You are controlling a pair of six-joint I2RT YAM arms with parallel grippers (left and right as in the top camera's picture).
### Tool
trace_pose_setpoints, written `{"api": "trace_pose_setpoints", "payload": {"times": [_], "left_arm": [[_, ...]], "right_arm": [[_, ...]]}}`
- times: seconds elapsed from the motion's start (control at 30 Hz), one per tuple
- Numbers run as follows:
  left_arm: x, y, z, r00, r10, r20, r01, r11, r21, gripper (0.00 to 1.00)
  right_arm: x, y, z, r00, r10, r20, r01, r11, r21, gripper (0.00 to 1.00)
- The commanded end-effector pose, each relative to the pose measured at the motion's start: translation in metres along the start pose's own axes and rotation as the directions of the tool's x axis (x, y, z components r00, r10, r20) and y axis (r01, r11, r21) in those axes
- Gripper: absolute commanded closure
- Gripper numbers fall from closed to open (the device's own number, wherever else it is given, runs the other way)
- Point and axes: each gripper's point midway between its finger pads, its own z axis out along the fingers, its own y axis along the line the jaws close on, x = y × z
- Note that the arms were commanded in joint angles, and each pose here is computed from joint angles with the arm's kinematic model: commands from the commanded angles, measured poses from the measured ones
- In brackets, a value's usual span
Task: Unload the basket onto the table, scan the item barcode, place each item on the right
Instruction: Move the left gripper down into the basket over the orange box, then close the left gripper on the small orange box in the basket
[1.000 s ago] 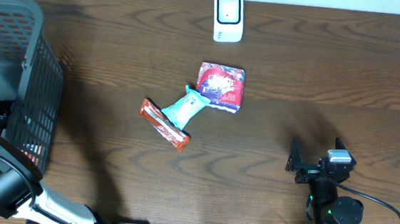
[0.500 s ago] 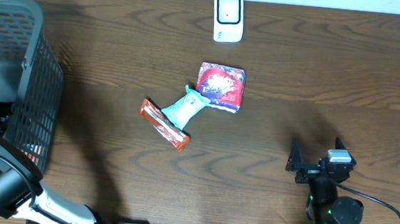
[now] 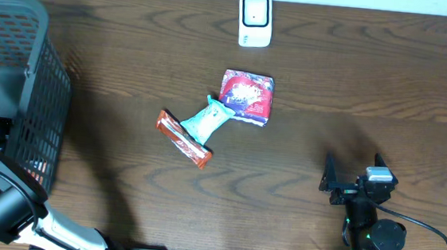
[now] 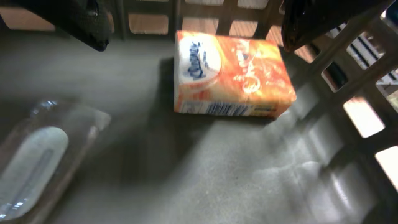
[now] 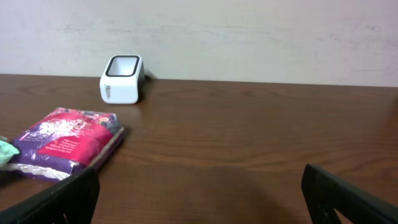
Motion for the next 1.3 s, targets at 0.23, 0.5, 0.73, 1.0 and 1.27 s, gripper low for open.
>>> {"api": "trace_pose_setpoints", "payload": {"times": [0.23, 0.5, 0.73, 1.0, 1.27], "left_arm": [[0.006, 0.007, 0.037, 1.0, 0.014, -0.015, -0.015, 0.999, -0.034, 0.13], [0.009, 0.009, 0.056, 1.0, 0.014, -0.014, -0.014, 0.999, -0.033, 0.25], [0.013, 0.011, 0.068, 1.0, 0.014, -0.015, -0.015, 0.999, -0.035, 0.93], [-0.008, -0.005, 0.019, 0.998, 0.01, 0.061, -0.012, 0.999, 0.037, 0.93], [-0.036, -0.02, -0.138, 0.928, -0.055, 0.369, -0.049, 0.963, 0.265, 0.93]], "right_arm": [[0.0, -0.002, 0.0, 1.0, -0.01, 0.0, 0.01, 1.0, 0.009, 0.01], [0.0, -0.002, 0.0, 1.0, -0.01, 0.0, 0.01, 1.0, 0.009, 0.01], [0.0, -0.002, 0.0, 1.0, -0.01, 0.0, 0.01, 1.0, 0.009, 0.01], [0.0, -0.002, 0.0, 1.0, -0.01, 0.0, 0.01, 1.0, 0.009, 0.01], [0.0, -0.002, 0.0, 1.0, -0.01, 0.0, 0.01, 1.0, 0.009, 0.01]]}}
